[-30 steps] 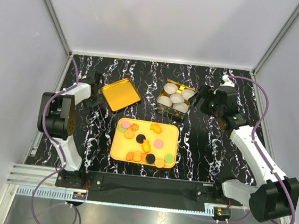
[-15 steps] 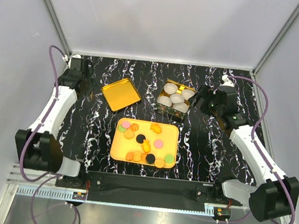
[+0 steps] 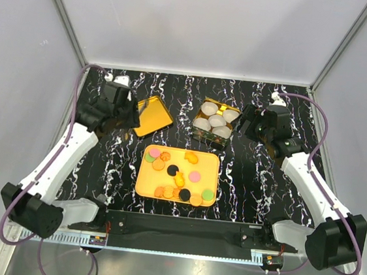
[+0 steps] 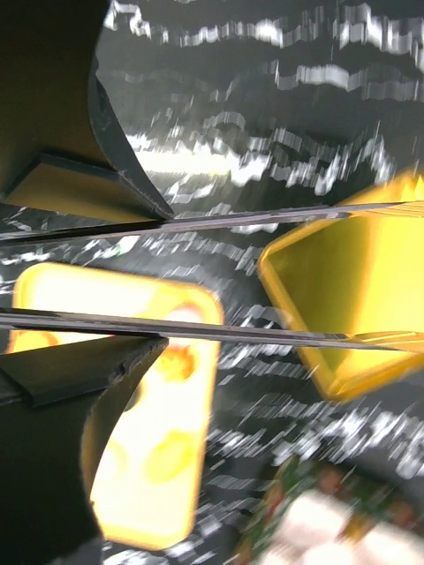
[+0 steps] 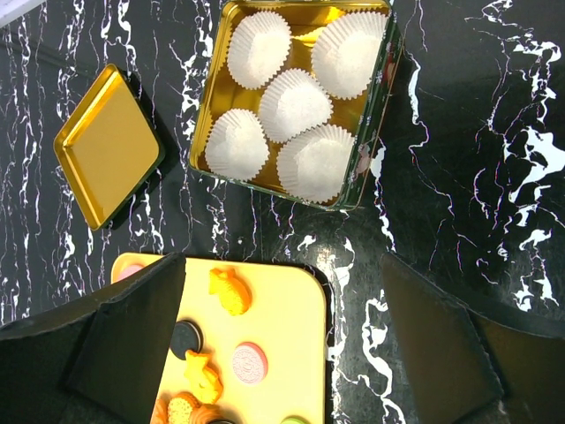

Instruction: Pack the cookies

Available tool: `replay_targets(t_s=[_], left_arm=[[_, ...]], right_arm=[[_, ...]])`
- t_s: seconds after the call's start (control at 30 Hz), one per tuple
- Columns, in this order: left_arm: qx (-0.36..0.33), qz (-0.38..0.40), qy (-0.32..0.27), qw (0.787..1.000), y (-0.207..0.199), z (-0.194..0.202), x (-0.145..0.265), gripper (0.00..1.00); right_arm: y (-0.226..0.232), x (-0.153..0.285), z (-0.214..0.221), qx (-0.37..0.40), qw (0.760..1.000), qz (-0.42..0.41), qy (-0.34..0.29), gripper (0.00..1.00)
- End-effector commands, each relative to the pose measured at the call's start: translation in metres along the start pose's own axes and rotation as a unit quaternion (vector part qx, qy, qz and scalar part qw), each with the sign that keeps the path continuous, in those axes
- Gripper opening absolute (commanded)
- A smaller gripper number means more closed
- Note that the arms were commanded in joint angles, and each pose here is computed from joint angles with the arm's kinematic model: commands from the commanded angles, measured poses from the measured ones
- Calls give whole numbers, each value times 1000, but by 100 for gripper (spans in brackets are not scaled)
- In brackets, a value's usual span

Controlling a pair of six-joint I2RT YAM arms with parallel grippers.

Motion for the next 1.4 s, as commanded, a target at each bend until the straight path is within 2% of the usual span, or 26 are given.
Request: replay_targets(t_s=[0.0, 0.27, 0.47, 0.67, 0.83, 1.13, 1.37], left_arm=[[-37, 60, 12, 997, -25, 13, 27, 54], [-86, 121, 70, 986, -55, 69, 50, 54], [-147, 155, 121, 969, -84, 119, 56, 54], [-175, 171, 146, 959, -103, 147, 57, 54], [-183, 174, 160, 954, -103, 159, 63, 54], [-196, 157, 184, 950, -73, 177, 72, 54], [-206, 162, 199, 944, -74, 189, 76, 54]], right_arm=[[7, 2, -12, 12, 1000, -10, -13, 100], [4, -3, -11, 14, 1000, 1, -9, 100], [3, -7, -11, 14, 1000, 4, -5, 100], [0, -8, -12, 17, 1000, 14, -6, 100], [-1, -8, -10, 17, 1000, 16, -4, 100], [-1, -8, -7, 15, 1000, 14, -2, 100], [-2, -10, -4, 15, 1000, 15, 2, 100]])
Point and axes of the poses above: each gripper's point midway between its finger pads, its own x axis back along the fingers, its own y axis along the line the jaws close on, z = x × y, the point moved 3 cm from there along x, back along the fingers, and after that the axes turned 9 degrees about x, right-handed, at the moved point
